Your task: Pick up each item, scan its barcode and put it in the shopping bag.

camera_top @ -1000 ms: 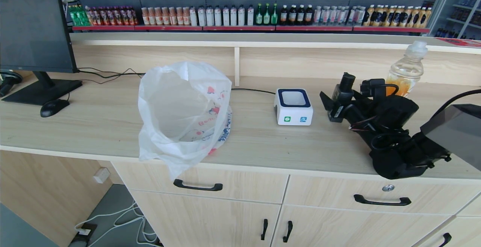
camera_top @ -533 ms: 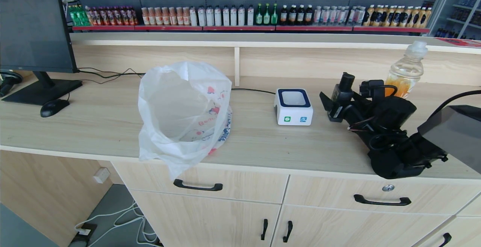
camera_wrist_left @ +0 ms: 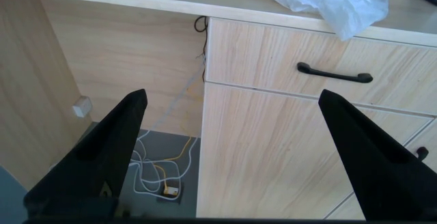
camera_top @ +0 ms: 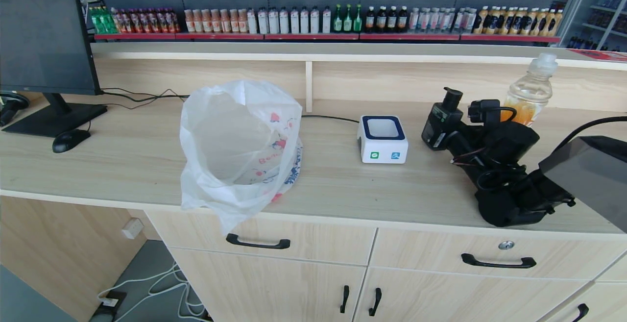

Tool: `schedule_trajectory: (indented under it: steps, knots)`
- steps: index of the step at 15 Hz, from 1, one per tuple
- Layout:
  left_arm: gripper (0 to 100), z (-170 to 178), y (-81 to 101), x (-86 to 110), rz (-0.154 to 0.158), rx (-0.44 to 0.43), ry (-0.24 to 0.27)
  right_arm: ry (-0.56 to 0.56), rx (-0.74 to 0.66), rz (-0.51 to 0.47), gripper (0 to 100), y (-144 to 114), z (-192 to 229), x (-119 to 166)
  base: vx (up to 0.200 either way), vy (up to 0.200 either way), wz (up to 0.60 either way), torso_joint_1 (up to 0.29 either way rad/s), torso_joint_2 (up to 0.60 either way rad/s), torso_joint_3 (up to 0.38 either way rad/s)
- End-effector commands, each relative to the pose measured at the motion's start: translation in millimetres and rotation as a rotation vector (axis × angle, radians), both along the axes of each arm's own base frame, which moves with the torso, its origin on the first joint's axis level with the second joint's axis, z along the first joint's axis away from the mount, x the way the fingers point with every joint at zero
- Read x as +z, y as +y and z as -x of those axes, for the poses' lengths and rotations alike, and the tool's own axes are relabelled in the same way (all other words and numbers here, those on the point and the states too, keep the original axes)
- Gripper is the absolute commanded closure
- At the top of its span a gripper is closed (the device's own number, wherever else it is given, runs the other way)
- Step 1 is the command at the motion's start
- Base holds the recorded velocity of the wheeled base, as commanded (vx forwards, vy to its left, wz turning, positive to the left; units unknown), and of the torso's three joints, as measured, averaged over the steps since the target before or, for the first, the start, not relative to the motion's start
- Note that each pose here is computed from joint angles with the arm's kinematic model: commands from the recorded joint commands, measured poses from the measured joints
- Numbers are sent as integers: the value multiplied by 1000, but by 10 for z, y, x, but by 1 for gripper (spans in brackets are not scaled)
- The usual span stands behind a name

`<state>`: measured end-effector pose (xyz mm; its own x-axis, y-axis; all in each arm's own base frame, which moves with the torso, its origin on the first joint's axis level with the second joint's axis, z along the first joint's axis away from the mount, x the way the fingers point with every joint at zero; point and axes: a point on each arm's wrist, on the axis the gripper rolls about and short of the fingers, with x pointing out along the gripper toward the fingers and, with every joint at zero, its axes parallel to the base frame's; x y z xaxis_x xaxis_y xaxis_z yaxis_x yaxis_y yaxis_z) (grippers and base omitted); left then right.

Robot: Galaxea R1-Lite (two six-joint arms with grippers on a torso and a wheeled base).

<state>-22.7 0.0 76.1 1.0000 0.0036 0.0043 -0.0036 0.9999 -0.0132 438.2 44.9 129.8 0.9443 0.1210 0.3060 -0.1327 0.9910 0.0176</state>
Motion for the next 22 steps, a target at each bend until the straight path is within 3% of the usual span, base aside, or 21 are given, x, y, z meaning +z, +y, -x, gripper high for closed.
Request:
schedule_trajectory:
  steps: [1,6,13,20,22]
  knots:
    - [0,0,0,1,1,1,0,-36,1,-3,100,4,-22,82,0,0,0,0,0,0]
    - [0,0,0,1,1,1,0,-110,-3,-4,100,3,51,312,0,0,0,0,0,0]
    - [0,0,0,1,1,1,0,-244,25,-29,100,131,360,861,0,0,0,0,0,0]
    - [0,0,0,-1,1,1,1,-199,157,-34,100,482,1088,875,0,0,0,0,0,0]
    - [0,0,0,1,1,1,0,-141,219,-46,100,546,1481,842,0,0,0,0,0,0]
